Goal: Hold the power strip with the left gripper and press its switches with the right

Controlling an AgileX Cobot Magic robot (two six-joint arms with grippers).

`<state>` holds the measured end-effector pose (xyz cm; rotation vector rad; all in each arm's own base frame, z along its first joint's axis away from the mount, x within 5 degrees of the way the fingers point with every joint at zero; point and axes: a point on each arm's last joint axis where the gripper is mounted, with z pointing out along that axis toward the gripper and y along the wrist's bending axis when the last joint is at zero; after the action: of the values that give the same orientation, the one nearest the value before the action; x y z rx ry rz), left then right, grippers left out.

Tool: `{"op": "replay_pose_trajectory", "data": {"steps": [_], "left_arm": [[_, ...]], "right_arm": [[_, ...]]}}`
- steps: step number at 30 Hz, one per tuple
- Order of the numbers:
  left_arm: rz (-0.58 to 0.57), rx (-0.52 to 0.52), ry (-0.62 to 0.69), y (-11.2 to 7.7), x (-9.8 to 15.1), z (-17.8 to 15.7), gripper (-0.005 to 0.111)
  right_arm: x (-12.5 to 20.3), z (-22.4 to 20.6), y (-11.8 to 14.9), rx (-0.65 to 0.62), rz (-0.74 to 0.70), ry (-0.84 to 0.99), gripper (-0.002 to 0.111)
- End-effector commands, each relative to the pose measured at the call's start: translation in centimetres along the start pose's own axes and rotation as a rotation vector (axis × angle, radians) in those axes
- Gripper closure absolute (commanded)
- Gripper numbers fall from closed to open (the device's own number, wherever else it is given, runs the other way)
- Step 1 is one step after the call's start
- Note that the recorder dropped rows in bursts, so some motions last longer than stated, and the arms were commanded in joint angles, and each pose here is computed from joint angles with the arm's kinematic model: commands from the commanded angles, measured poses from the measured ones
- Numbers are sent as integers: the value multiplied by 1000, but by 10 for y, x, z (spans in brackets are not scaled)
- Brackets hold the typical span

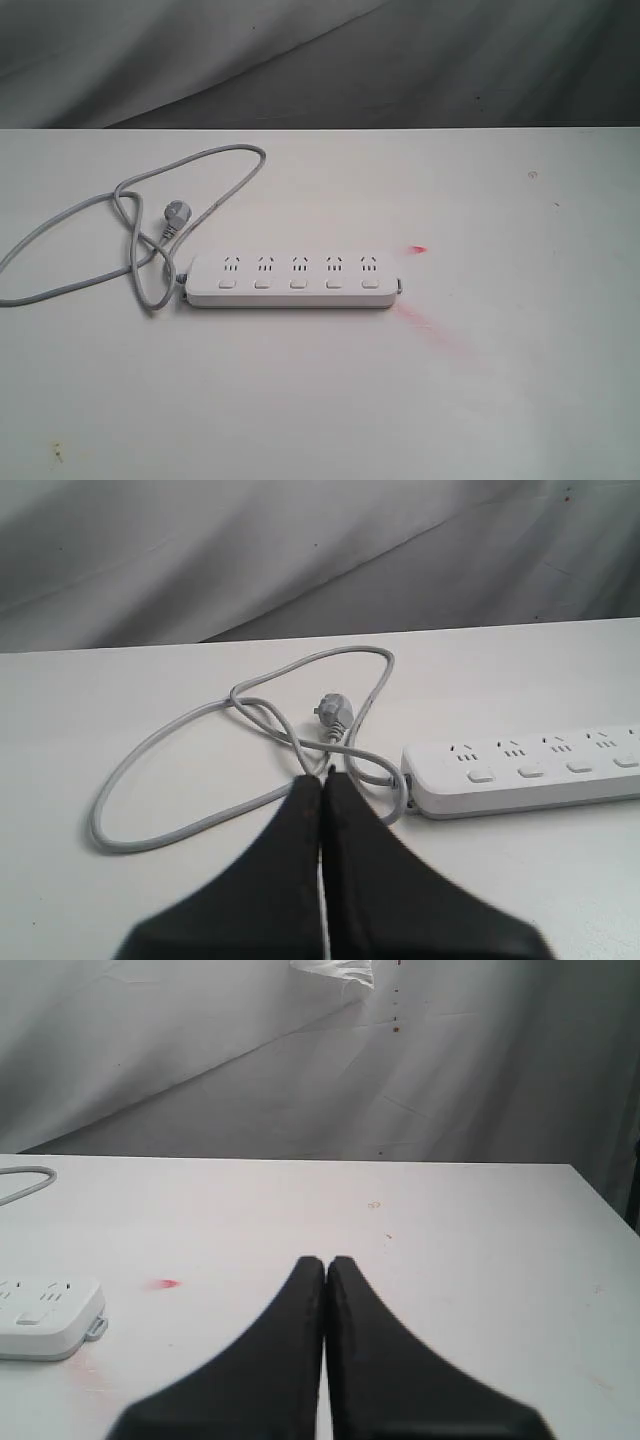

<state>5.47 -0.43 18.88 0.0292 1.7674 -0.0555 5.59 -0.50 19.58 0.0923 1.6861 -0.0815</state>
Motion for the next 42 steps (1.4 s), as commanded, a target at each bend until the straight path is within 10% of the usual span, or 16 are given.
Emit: {"op": "replay_pose_trajectory", "data": {"steps": [1, 21, 32, 38, 42], "left_arm": [[-8, 7, -5, 0, 1, 0, 107], [-277, -1, -372, 5, -31, -6, 107], [-373, 82, -236, -4, -65, -15, 107], [-7, 144, 60, -15, -107, 0, 107], [296, 377, 281, -29, -145, 52, 107]], "right_arm": [[0, 0, -1, 12, -1, -11, 108], [0, 0, -1, 12, -1, -11, 108], [0, 0, -1, 12, -1, -11, 108], [0, 0, -1, 12, -1, -11, 108], [0, 0, -1, 12, -1, -11, 108]]}}
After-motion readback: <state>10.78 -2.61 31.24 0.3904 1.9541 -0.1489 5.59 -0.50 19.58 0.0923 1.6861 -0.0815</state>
